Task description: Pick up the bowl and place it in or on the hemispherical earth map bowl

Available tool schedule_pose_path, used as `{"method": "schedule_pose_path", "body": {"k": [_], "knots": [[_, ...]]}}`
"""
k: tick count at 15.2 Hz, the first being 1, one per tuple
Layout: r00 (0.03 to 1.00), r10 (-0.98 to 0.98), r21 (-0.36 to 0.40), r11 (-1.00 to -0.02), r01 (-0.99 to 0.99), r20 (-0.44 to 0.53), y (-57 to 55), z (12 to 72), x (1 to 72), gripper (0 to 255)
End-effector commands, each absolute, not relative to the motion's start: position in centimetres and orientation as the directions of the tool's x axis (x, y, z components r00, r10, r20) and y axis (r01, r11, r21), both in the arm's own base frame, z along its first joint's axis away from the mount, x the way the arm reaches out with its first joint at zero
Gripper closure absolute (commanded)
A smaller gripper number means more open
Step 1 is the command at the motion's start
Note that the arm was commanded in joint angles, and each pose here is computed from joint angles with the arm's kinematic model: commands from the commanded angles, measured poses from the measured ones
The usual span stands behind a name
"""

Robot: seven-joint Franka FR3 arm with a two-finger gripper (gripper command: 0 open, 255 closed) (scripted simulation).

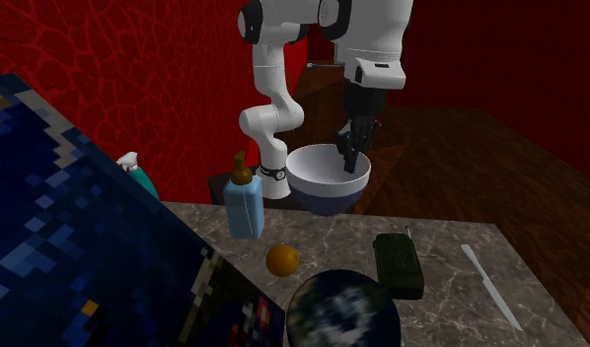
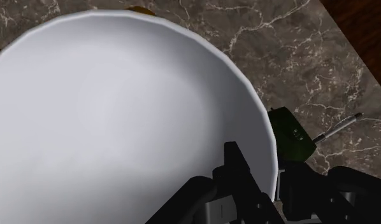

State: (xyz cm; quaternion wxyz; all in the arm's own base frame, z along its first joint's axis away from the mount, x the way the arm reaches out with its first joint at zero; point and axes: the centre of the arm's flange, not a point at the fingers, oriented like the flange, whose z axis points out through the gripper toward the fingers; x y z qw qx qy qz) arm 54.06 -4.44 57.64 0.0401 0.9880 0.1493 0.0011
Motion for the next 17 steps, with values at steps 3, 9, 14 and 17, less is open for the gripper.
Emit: {"method": "schedule_pose_path", "body": {"k": [3, 9, 14, 17], "knots": [[0.955, 0.295, 0.080, -0.952, 0.295, -0.009, -4.8, 58.1, 59.0, 255], [0.955, 0.295, 0.080, -0.952, 0.295, -0.009, -5.8, 58.7, 66.8, 255], [0.955, 0.295, 0.080, -0.952, 0.295, -0.009, -6.3, 57.9, 70.6, 255], [0.955, 0.295, 0.080, -0.952, 0.295, -0.009, -6.3, 56.3, 70.6, 255]]}}
